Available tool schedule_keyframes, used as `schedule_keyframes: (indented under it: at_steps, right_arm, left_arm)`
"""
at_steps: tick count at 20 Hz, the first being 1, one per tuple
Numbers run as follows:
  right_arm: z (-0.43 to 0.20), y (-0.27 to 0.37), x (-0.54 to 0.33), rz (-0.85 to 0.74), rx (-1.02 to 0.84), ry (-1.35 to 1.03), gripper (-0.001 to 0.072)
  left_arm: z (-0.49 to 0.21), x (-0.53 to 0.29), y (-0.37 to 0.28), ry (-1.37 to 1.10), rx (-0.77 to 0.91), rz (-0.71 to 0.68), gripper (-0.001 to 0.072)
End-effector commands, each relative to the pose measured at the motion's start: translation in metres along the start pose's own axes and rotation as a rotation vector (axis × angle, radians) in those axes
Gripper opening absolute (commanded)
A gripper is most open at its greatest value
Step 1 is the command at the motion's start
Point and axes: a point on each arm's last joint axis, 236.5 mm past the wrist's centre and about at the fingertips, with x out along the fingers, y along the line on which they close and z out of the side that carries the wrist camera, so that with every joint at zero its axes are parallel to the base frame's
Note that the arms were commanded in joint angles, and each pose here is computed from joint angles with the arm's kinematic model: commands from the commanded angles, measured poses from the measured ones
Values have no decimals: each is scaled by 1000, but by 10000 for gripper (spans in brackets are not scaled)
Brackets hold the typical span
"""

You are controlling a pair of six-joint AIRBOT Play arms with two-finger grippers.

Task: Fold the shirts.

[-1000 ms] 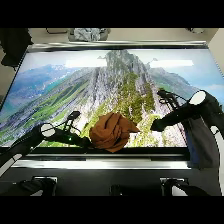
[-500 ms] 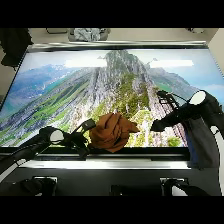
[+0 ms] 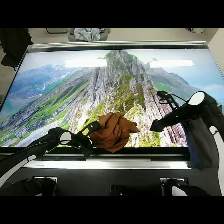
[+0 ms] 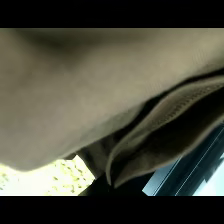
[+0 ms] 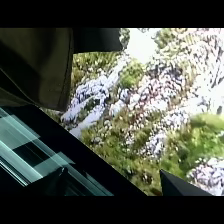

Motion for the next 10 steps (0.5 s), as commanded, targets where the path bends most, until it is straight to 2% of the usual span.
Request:
schedule_keyframes:
  at_steps: [1, 6, 8, 10]
  right_arm:
    - [16, 11, 23, 1, -47, -35, 701]
    - [40, 28, 45, -29, -246, -65, 699]
    - [35, 33, 46, -10, -240, -42, 704]
    - [42, 27, 48, -25, -127, -68, 703]
  left_arm:
    - [5, -7, 1, -25, -45, 14, 25]
    - [10, -15, 0, -53, -124, 19, 26]
    - [10, -15, 0, -54, -131, 17, 26]
    - [10, -15, 0, -54, -132, 17, 26]
